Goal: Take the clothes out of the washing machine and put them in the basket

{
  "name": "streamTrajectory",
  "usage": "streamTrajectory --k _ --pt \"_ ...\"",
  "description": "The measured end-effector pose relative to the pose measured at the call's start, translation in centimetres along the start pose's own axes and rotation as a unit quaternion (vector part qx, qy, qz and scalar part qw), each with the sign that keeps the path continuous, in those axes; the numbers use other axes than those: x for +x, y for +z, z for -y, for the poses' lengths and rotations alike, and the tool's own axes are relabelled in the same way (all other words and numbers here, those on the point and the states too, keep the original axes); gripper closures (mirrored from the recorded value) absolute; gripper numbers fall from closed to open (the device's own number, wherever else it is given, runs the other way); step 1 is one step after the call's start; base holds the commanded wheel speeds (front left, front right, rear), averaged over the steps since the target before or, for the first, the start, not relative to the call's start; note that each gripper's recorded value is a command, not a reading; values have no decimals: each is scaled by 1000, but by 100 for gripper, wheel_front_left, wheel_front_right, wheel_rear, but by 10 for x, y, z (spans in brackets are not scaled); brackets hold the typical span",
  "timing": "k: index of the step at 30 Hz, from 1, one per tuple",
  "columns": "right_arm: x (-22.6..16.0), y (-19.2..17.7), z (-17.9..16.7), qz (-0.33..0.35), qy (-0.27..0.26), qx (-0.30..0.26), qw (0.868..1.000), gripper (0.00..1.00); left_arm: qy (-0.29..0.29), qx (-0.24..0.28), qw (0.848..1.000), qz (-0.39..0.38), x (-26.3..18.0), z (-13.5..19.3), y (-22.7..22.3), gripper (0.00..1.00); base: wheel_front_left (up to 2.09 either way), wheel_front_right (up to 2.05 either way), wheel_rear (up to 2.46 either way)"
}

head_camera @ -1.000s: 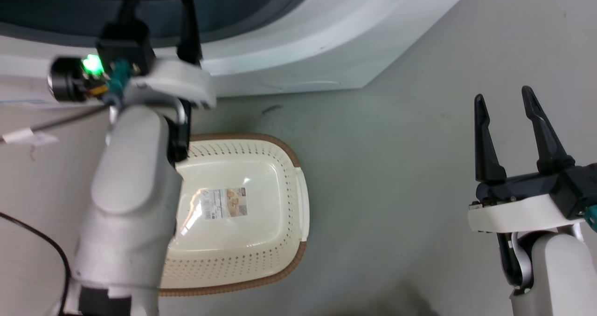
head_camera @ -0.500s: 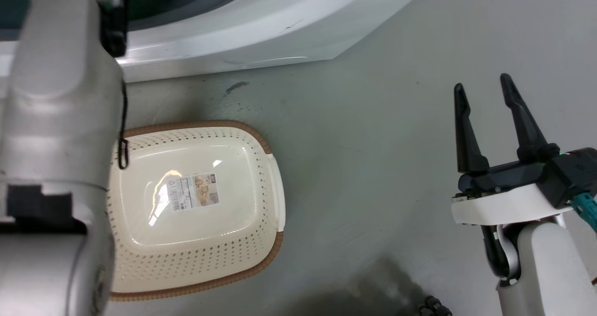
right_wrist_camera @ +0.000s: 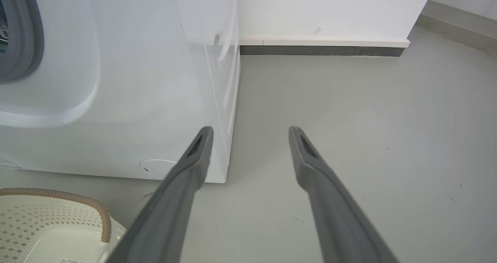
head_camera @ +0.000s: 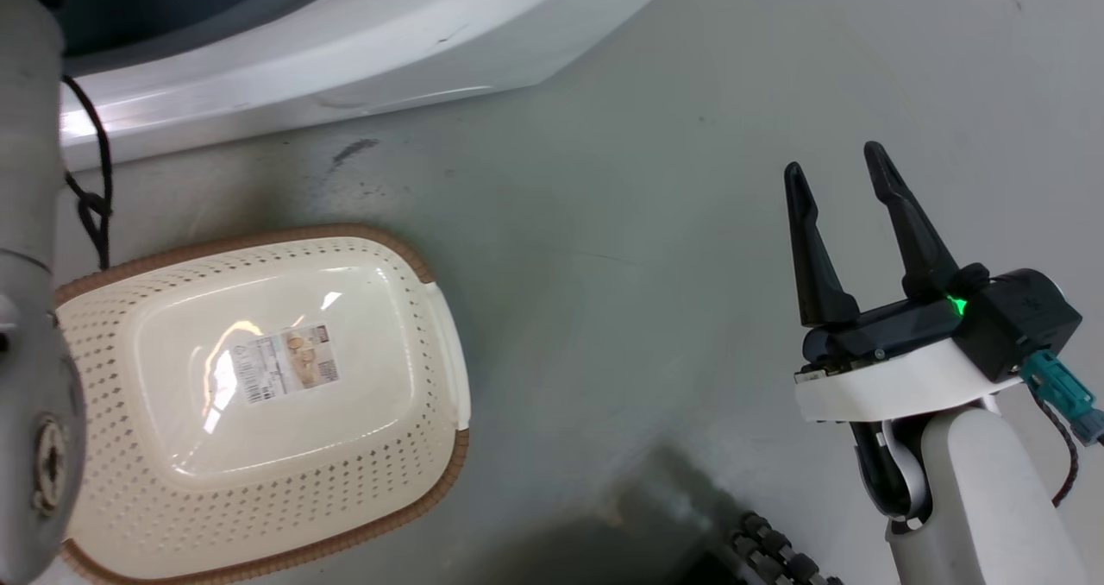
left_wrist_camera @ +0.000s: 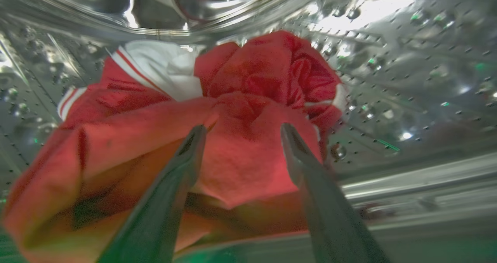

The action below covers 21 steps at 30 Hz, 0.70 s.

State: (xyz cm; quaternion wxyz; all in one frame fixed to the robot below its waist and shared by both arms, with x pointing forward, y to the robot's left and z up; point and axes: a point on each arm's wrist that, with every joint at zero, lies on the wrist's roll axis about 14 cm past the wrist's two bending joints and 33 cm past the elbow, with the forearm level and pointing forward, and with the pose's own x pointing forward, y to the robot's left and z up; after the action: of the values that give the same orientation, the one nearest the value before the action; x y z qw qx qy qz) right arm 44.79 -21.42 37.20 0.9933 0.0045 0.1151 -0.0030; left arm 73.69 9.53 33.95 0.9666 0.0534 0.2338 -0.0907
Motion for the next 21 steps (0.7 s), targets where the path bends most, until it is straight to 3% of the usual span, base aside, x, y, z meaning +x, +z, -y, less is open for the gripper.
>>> streamTrajectory --k 17,18,19,20,21 --pt "-12 -12 15 -26 -24 12 999 0 5 3 987 -164 29 3 -40 0 0 0 0" --pt "-12 -12 14 -26 -24 13 999 0 6 3 986 -166 30 3 -40 23 0 0 0" --pt "-13 -12 14 -26 -23 16 999 0 8 1 985 -172 30 3 -42 79 0 0 0" --pt "-13 -12 13 -26 -23 17 999 0 8 -1 984 -175 30 3 -42 100 0 0 0" --pt "-13 -13 13 -27 -22 19 999 0 9 -6 984 -181 30 3 -44 100 0 0 0"
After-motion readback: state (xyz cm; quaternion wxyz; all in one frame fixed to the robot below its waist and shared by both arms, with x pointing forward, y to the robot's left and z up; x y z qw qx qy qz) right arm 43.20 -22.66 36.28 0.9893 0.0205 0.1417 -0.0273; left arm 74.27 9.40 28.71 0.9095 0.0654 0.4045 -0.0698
